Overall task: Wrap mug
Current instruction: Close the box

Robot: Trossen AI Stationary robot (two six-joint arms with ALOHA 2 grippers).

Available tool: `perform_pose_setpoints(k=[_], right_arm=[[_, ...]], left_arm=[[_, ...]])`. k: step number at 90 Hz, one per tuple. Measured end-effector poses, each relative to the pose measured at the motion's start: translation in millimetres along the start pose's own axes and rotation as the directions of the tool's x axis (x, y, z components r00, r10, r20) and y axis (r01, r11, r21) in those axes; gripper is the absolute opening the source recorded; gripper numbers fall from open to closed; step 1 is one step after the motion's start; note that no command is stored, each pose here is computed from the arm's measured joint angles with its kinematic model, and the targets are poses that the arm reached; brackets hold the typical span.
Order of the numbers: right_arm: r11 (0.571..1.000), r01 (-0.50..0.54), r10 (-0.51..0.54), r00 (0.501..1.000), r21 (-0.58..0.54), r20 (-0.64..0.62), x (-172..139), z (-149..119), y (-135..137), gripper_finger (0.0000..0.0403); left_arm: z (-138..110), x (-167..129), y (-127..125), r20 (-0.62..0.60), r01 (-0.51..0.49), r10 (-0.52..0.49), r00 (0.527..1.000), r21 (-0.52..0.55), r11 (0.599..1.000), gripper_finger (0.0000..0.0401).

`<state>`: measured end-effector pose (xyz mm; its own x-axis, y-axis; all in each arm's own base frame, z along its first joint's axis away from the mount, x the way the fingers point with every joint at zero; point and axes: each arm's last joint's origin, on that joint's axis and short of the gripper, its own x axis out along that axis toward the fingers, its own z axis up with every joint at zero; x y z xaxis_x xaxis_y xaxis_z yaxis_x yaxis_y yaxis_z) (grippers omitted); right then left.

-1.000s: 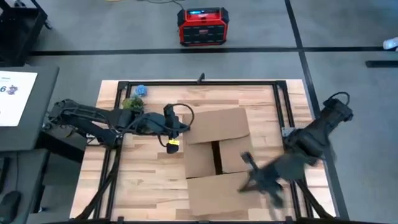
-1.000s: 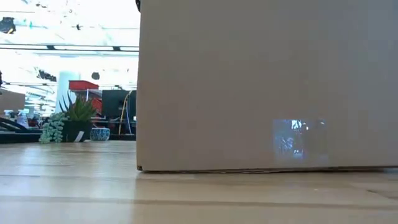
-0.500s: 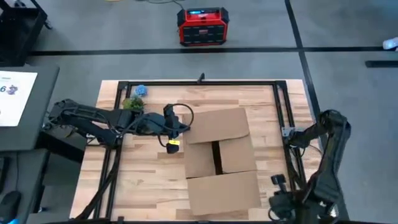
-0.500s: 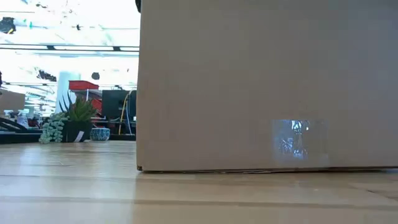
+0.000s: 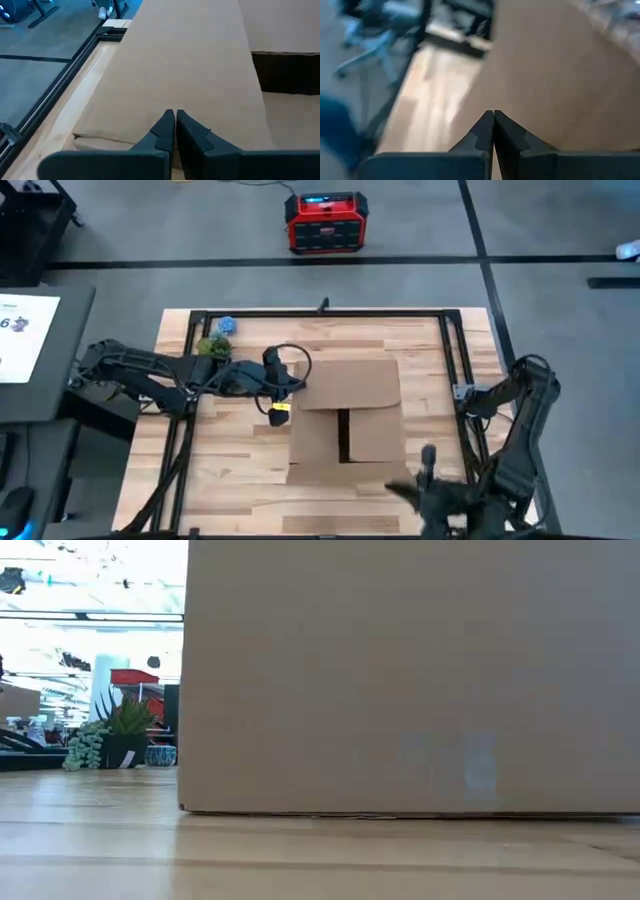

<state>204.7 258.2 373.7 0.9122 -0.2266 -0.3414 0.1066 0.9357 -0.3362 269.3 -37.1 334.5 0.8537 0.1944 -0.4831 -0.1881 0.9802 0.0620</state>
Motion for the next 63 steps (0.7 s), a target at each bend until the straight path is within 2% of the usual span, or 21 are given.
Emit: perform_pose_setpoints(k=[17,37,48,63], right_arm=[[0.988,0.133,-0.127,0.99,0.085,-0.065,29.4,3.1,-34.4,0.0],[0.951,0.284,-0.251,0.939,0.123,-0.234,64.7,-11.3,-68.2,0.0],[0.946,0.293,-0.24,0.92,0.139,-0.309,76.1,-15.2,-80.5,0.0],[0.943,0.31,-0.249,0.897,0.119,-0.366,84.4,-19.1,-91.5,0.0]], left_arm=[[0.0,-0.7,-3.0,0.004,0.011,-0.011,1.0,-0.013,1.0,0.0],[-1.1,-5.0,-14.8,0.011,0.055,-0.055,0.998,-0.017,0.998,0.0],[-0.2,-7.5,-22.1,0.032,0.088,-0.086,0.996,-0.062,0.994,0.0],[11.3,-13.4,-32.6,0.127,0.166,-0.151,0.98,-0.118,0.979,0.0]])
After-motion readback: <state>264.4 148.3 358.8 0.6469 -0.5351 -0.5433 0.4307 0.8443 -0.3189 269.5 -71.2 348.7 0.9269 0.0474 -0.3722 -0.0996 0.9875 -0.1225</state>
